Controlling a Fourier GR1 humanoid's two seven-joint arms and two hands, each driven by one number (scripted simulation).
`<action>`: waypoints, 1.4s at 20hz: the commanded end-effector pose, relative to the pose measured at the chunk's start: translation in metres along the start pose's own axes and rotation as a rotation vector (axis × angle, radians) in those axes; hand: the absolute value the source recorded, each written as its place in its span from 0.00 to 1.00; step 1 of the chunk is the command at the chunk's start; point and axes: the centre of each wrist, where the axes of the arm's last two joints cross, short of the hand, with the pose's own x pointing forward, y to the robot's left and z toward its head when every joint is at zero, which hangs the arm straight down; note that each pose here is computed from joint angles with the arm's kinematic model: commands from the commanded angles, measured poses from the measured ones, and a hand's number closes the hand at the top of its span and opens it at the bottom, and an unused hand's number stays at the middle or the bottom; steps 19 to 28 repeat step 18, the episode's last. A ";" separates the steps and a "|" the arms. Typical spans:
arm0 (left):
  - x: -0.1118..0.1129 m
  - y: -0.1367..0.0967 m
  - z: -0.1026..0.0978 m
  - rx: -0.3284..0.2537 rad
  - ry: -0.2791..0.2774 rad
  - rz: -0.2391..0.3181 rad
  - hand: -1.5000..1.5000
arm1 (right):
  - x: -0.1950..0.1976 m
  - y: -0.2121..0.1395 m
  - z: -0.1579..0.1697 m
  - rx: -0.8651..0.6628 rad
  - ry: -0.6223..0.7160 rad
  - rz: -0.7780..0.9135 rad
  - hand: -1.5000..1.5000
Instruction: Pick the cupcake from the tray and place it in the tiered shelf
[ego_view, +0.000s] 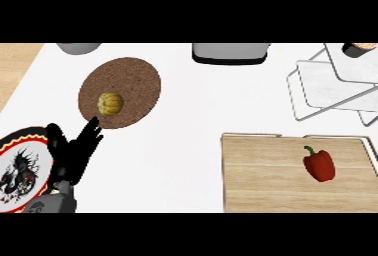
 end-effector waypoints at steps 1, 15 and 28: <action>0.004 -0.005 0.004 0.001 -0.019 0.005 0.50 | 0.004 -0.042 0.007 -0.159 -0.004 -0.004 0.00; -0.002 -0.013 0.005 -0.008 0.009 0.008 0.50 | -0.020 -0.169 0.058 -0.302 0.088 -0.133 0.00; 0.016 -0.002 0.003 -0.009 -0.009 -0.010 0.50 | -0.028 -0.192 0.073 -0.270 0.077 -0.126 0.00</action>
